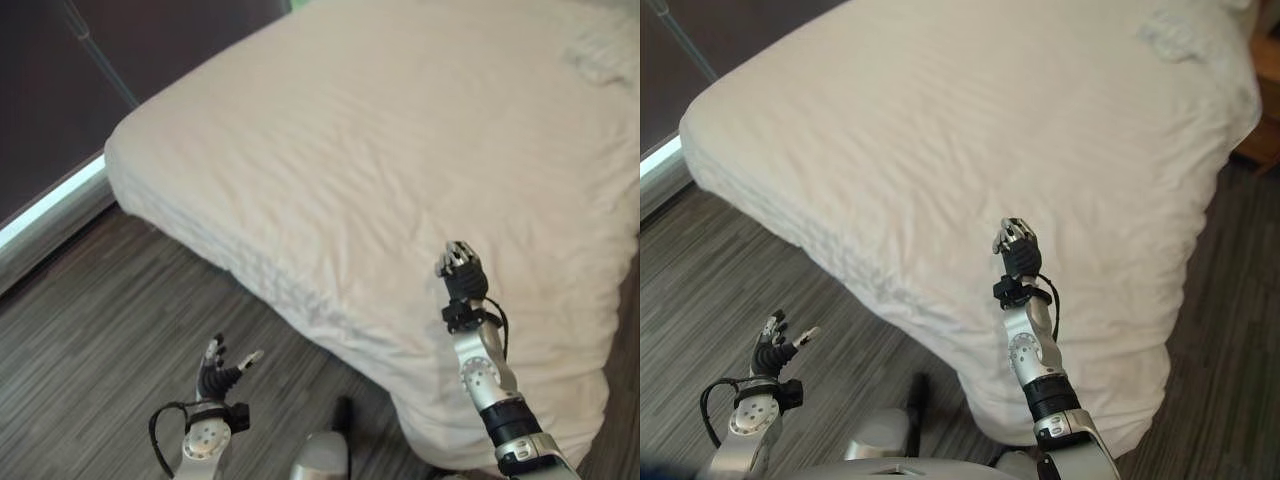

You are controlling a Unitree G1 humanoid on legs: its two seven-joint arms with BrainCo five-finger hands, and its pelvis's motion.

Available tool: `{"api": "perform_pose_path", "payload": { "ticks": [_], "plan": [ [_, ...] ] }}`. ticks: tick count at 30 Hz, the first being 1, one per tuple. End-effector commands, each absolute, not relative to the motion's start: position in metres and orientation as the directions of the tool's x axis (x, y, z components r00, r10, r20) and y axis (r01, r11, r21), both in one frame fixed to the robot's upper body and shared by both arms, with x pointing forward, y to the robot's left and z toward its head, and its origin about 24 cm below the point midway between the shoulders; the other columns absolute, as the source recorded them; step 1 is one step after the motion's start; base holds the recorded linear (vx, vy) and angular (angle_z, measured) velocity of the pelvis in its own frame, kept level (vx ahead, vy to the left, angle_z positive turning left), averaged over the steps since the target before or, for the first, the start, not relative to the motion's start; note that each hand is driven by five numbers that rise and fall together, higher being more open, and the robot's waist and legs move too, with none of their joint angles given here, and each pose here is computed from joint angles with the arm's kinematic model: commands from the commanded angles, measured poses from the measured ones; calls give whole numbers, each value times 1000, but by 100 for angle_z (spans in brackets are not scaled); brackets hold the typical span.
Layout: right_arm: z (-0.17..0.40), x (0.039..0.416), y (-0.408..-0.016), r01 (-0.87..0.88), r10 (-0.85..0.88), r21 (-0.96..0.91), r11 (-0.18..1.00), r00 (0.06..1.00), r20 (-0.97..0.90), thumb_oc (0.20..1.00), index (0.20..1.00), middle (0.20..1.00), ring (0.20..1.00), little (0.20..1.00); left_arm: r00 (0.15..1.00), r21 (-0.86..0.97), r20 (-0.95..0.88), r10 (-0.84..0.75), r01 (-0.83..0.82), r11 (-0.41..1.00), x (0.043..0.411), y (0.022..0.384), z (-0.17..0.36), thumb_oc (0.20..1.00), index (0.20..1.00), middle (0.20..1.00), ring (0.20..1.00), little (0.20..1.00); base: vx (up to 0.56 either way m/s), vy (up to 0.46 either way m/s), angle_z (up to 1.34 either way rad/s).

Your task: Making the bed.

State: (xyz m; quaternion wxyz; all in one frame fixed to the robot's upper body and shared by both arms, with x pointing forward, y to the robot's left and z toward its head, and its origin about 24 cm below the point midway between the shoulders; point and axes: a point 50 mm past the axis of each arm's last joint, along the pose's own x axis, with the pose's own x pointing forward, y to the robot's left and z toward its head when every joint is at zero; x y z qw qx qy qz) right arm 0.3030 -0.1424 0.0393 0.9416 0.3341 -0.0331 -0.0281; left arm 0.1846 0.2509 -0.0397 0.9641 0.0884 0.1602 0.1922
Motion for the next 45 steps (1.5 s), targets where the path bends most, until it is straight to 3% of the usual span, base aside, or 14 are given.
{"api": "perform_pose_path", "payload": {
  "ticks": [1, 4, 5, 10, 16, 20, 21, 24, 29, 30, 33, 34, 37, 45],
  "plan": [
    [24, 302, -156, 150, -167, 639, 754, 985, -35, 200, 200, 200, 200, 200, 924, 189, -104, 369, -346, 919, 212, 255, -7, 1000, 1000, 1000, 1000, 1000, -185, 32, 7],
    [2, 298, -167, 257, -207, 580, 773, 966, -153, 200, 200, 200, 200, 200, 937, 176, -106, 331, -310, 934, 216, 246, -7, 1000, 1000, 1000, 1000, 1000, -136, 44, -5],
    [-17, 291, -189, 388, -294, 524, 759, 921, -256, 200, 200, 200, 200, 200, 947, 154, -122, 296, -277, 949, 217, 237, -10, 1000, 1000, 1000, 1000, 1000, -114, 29, -7],
    [-39, 265, -240, 574, -447, 448, 686, 818, -363, 200, 200, 200, 200, 200, 952, 138, -140, 271, -252, 958, 218, 232, -12, 1000, 1000, 1000, 1000, 1000, -36, 23, -27],
    [-75, 175, -322, 811, -640, 240, 534, 573, -511, 200, 200, 200, 200, 200, 944, 117, -184, 275, -257, 959, 210, 231, -18, 1000, 1000, 1000, 1000, 1000, 56, -8, -56],
    [-72, 153, -357, 845, -701, 78, 530, 487, -521, 200, 200, 200, 200, 200, 937, 67, -226, 268, -259, 963, 207, 219, -28, 1000, 1000, 1000, 1000, 1000, -137, 222, -142],
    [-70, 153, -360, 833, -702, 47, 552, 494, -513, 1000, 1000, 1000, 1000, 1000, 938, 68, -240, 249, -240, 969, 208, 214, -31, 1000, 1000, 1000, 1000, 1000, -70, 260, -154],
    [-74, 145, -353, 751, -655, -46, 658, 542, -526, 1000, 1000, 1000, 1000, 1000, 957, 116, -242, 161, -136, 984, 216, 204, -30, 1000, 1000, 1000, 1000, 1000, -167, 272, -87],
    [-62, 179, -301, 513, -505, -104, 852, 755, -419, 1000, 1000, 1000, 1000, 1000, 973, 193, -195, 120, -82, 978, 227, 199, -19, 1000, 1000, 1000, 1000, 1000, -291, 147, -61],
    [-51, 195, -278, 386, -419, -162, 908, 836, -355, 1000, 1000, 1000, 1000, 1000, 980, 186, -176, 98, -64, 980, 232, 196, -14, 1000, 1000, 1000, 1000, 1000, -279, 79, -107],
    [-47, 200, -269, 328, -375, -190, 926, 863, -338, 1000, 1000, 1000, 1000, 1000, 982, 184, -171, 82, -50, 982, 233, 195, -12, 1000, 1000, 1000, 1000, 1000, -309, 84, -92],
    [-38, 209, -246, 162, -238, -254, 953, 924, -301, 1000, 1000, 1000, 1000, 1000, 983, 173, -172, 59, -29, 984, 233, 192, -10, 1000, 1000, 1000, 1000, 1000, -301, 67, -1],
    [-35, 213, -234, 52, -153, -321, 946, 943, -297, 1000, 1000, 1000, 1000, 1000, 974, 128, -217, 58, -31, 991, 224, 191, -18, 1000, 1000, 1000, 1000, 1000, -283, -39, -144],
    [-15, 225, -230, -67, -47, -435, 898, 968, -246, 1000, 1000, 1000, 1000, 1000, 960, -31, -266, -85, 80, 996, 208, 177, -23, 1000, 1000, 1000, 1000, 1000, -64, -259, -151]
  ]
}}
